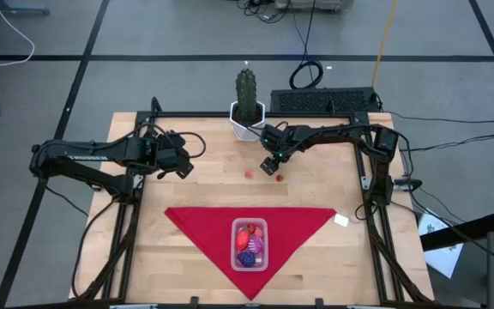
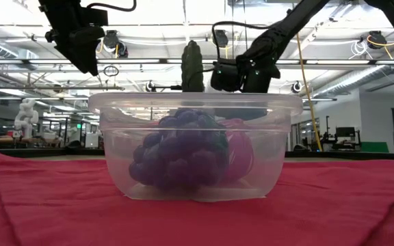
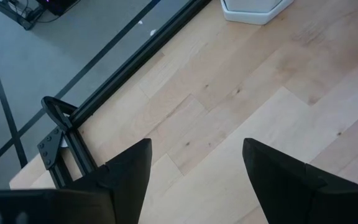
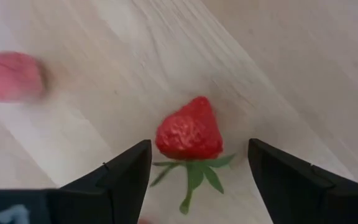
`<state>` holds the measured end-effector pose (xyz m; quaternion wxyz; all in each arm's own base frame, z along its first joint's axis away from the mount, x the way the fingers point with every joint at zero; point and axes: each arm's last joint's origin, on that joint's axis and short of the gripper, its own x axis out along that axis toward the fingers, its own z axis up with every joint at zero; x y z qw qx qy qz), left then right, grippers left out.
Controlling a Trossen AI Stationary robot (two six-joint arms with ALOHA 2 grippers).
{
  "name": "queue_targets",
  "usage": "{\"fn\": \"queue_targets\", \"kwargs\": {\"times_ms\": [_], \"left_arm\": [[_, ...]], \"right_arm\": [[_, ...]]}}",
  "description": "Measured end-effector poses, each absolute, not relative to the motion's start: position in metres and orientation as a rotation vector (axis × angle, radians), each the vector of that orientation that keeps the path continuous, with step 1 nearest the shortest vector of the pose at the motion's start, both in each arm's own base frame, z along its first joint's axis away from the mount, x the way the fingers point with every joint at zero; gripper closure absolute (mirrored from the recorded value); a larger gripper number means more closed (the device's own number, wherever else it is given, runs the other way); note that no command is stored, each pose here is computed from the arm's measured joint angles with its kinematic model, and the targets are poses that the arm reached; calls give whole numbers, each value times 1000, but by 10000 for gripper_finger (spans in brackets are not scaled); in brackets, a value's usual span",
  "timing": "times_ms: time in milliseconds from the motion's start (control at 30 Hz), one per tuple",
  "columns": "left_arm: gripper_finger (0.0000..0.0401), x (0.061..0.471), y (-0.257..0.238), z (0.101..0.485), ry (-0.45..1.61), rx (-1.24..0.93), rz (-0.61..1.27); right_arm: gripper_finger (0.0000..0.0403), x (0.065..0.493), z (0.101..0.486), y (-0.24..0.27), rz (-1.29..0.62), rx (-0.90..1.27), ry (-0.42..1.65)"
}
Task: Pick and placing Produce into tupperware
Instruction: Put the top strawberry into the transparent bin
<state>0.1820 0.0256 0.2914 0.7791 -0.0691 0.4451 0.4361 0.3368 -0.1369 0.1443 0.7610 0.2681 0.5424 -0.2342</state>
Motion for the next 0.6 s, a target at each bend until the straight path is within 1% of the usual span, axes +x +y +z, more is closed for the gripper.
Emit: {"fn": "queue_targets", "kwargs": {"times_ms": [167, 467, 600], "left_arm": [[144, 182, 26, 291, 962, -150, 943], [144, 182, 26, 291, 961, -151, 943], [144, 182, 26, 291, 960, -151, 943]], "right_arm": [[147, 332, 135, -135, -514, 580, 1153], [148, 334, 134, -136, -514, 580, 1124], [161, 334, 134, -136, -524, 594, 1120]]}}
